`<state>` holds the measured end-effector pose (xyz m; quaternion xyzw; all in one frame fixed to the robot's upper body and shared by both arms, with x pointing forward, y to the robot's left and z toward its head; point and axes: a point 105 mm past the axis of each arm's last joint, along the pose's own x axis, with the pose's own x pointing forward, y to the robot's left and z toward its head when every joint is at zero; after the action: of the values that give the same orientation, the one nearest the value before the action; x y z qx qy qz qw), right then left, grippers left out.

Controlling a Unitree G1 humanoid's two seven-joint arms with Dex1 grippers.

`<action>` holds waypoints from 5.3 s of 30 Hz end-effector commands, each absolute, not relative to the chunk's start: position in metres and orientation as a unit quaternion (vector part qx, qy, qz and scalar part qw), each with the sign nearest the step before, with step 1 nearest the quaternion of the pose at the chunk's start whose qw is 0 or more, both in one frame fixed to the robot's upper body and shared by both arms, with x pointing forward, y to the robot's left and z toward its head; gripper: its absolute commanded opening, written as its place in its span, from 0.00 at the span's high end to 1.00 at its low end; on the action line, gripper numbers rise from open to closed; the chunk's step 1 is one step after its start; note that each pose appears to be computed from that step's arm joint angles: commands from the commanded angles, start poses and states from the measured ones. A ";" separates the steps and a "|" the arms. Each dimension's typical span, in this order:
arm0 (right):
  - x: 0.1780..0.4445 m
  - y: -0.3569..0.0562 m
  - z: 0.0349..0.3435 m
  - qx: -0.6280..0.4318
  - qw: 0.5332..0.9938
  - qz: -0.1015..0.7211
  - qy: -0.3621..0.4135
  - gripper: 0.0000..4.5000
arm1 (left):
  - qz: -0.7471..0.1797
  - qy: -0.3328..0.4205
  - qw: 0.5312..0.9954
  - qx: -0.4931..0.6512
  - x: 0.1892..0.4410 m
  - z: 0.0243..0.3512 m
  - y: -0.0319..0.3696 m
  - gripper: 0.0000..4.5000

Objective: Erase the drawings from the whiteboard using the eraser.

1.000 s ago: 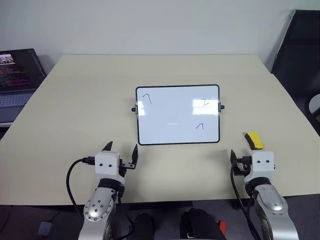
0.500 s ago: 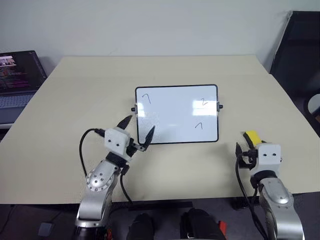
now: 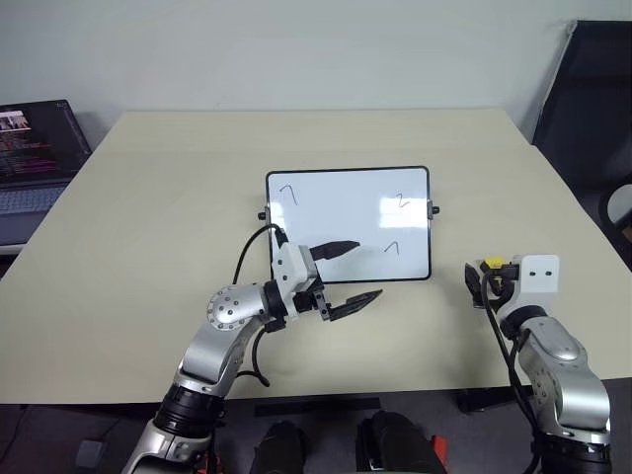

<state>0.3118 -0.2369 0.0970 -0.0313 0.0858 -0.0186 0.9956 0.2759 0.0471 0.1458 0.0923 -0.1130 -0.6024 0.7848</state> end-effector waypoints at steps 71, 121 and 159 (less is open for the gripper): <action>0.338 -0.231 0.136 -0.053 0.999 0.001 0.003 0.74 | -0.525 -0.147 0.822 0.165 0.304 0.151 0.056 0.00; 0.378 -0.126 0.138 -0.071 0.989 0.131 -0.018 0.74 | -0.412 -0.125 0.876 0.219 0.356 0.145 0.072 0.00; 0.387 -0.113 0.137 -0.108 0.983 0.150 0.005 0.74 | -0.398 -0.119 0.882 0.223 0.350 0.141 0.083 0.00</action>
<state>0.3889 -0.1061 0.1597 -0.1009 -0.0437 0.1536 0.9820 0.3499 0.0791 0.1248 0.2181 -0.0908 -0.4115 0.8803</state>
